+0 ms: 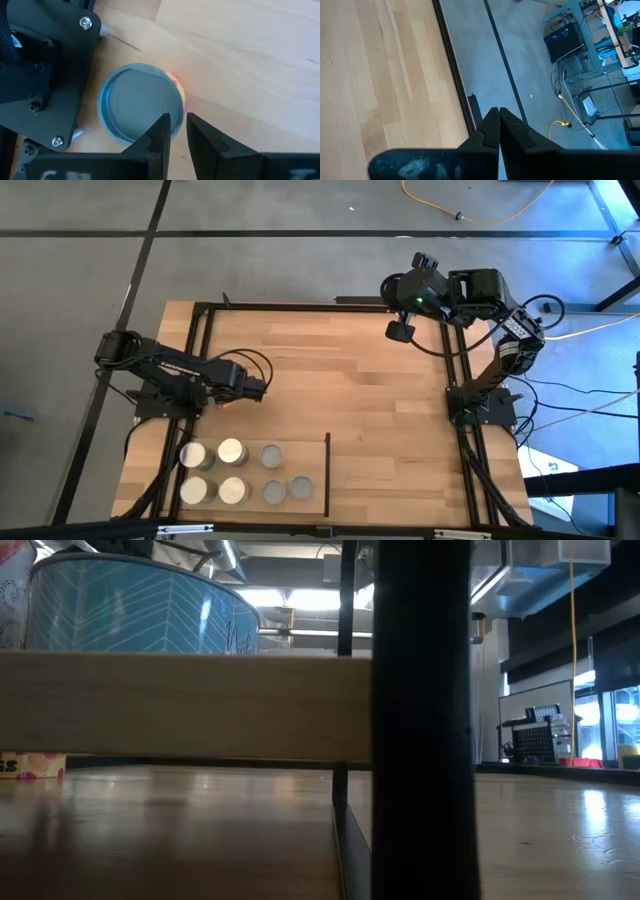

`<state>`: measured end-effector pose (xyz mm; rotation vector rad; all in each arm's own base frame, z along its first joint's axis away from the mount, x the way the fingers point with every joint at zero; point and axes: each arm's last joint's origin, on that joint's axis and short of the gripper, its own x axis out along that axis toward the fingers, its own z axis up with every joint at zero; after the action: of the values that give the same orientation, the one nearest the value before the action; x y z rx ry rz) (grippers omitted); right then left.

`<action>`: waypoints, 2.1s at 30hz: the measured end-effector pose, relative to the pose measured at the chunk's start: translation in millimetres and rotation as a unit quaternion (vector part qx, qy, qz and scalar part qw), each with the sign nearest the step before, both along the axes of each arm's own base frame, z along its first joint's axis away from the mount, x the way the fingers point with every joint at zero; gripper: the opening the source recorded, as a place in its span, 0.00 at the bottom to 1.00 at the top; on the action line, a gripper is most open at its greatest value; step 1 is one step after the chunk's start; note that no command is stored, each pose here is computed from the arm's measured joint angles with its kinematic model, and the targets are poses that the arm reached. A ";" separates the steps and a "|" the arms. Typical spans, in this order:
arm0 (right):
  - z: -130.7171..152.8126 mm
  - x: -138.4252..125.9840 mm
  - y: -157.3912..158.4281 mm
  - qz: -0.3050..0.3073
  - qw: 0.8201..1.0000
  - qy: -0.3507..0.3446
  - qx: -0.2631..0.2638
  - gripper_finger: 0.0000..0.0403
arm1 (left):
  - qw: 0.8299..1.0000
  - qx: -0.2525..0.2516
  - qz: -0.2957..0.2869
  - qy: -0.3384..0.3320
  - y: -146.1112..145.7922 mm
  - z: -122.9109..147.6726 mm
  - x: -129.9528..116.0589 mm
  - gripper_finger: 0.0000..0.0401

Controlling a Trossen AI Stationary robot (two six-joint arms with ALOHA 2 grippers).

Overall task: Pick and place cans onto a shelf
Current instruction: Put the canned pineapple rings on the shelf

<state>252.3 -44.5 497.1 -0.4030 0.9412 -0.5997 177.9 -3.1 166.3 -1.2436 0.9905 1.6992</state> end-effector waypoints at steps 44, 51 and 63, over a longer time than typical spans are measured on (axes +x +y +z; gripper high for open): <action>0.0 0.0 0.0 0.000 1.000 0.000 0.000 0.01 | 0.991 -0.055 -0.124 0.012 -1.7 -14.7 17.3 0.01; 0.0 0.0 0.0 -0.003 1.000 -0.003 0.002 0.01 | 0.970 -0.070 -0.233 -0.032 -3.3 5.4 36.6 0.00; -0.1 0.1 0.2 -0.008 1.000 -0.011 0.010 0.01 | 0.868 -0.043 -0.484 -0.097 -7.5 73.0 76.4 0.00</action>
<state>252.4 -44.4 497.0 -0.3707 0.9300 -0.6086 254.2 -10.5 239.3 -0.7147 1.2718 0.7296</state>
